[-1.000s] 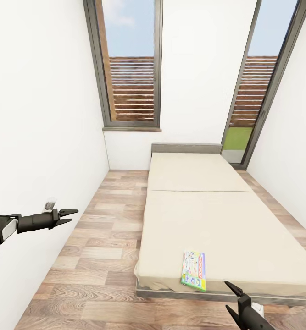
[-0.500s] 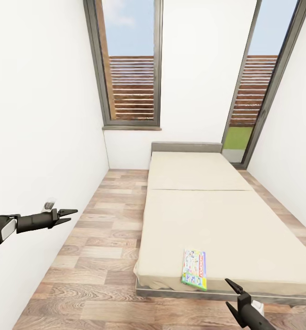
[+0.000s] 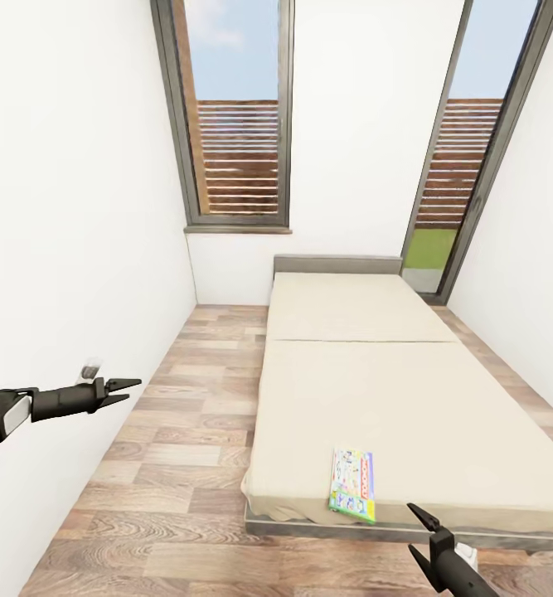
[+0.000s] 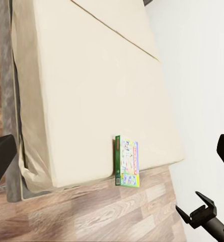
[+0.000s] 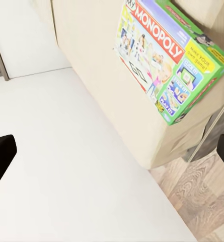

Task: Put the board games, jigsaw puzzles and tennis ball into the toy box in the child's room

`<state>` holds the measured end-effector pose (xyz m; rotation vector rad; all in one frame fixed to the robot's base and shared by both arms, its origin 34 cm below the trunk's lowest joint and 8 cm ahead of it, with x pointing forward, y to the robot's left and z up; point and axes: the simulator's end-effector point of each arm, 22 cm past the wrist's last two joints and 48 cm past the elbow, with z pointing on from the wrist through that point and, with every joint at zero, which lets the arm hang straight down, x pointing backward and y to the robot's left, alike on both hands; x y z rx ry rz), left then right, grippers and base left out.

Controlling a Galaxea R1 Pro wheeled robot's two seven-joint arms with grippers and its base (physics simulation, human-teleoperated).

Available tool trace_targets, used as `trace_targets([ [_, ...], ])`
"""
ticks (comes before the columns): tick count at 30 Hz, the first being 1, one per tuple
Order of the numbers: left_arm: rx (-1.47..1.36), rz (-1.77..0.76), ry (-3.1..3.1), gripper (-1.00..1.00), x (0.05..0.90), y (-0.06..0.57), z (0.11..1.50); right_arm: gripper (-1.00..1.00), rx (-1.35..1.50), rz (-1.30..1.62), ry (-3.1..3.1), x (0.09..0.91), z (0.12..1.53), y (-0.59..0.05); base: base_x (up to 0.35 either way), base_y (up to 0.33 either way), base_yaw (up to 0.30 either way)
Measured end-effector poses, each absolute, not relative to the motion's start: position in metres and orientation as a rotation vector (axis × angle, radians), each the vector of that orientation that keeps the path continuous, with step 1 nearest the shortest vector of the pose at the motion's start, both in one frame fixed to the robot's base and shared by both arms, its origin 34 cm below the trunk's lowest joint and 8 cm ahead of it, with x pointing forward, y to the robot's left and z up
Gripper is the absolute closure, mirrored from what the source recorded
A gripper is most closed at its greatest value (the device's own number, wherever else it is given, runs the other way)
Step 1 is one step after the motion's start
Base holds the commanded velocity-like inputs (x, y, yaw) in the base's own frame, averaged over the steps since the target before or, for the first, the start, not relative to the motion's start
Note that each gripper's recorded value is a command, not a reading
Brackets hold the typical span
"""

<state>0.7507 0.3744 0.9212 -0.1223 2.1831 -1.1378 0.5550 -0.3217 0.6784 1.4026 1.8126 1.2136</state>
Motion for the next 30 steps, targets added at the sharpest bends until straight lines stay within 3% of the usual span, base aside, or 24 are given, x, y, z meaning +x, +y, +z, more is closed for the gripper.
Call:
trace_targets([
  [30, -0.116, -1.139, 2.182, -1.0, 0.752, 0.372, 0.874, -1.0, 1.403, 1.116, 1.808, 0.549, 0.618, -0.335, 0.0, 0.0, 0.0],
])
